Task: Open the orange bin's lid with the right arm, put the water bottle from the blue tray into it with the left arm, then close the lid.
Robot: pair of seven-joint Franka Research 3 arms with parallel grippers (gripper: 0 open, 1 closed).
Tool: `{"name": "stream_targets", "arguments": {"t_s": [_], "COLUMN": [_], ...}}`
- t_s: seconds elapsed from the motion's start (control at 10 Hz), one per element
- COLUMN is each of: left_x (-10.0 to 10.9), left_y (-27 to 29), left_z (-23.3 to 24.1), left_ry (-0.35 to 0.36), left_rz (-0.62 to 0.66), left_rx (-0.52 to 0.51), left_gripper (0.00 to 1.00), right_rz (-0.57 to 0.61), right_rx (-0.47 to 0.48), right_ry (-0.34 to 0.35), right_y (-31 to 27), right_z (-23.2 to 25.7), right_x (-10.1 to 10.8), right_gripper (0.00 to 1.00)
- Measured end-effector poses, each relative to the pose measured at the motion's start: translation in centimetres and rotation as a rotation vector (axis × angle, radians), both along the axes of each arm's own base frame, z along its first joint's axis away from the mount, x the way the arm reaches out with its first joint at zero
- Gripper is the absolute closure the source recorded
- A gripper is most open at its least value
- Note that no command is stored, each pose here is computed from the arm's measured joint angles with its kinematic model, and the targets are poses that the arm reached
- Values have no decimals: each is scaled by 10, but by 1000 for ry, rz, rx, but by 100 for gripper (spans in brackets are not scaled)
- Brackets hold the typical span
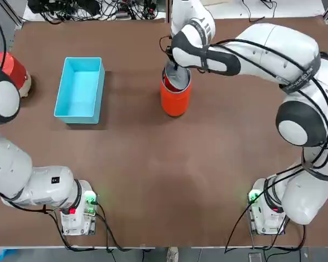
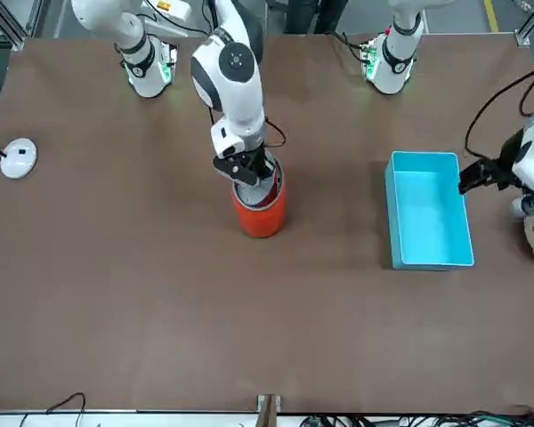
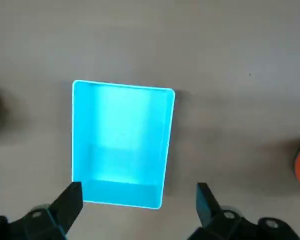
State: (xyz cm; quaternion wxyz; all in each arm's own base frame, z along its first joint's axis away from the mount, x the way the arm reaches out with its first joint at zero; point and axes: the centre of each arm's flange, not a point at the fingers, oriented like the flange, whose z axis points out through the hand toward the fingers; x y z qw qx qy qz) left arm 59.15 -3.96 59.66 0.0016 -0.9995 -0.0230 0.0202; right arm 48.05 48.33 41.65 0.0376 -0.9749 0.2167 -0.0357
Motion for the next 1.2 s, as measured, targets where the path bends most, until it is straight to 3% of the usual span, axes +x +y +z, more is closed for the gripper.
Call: {"name": "stream_targets", "arguments": {"t_s": [0.5, 1.2], "left_x": [-2, -1], "left_y": [-19, -17], "left_z": [-2, 1], "left_ry": [4, -3], "left_rz": [-41, -40], "left_rx": [0, -1], "left_gripper": [0, 0], "right_rz": [-16, -21], "right_rx": [-34, -74], "right_ry": [-47, -17], "right_y": [10, 10], "right_z": [-27, -11], "right_x": [3, 5], "right_gripper": [99, 99]}}
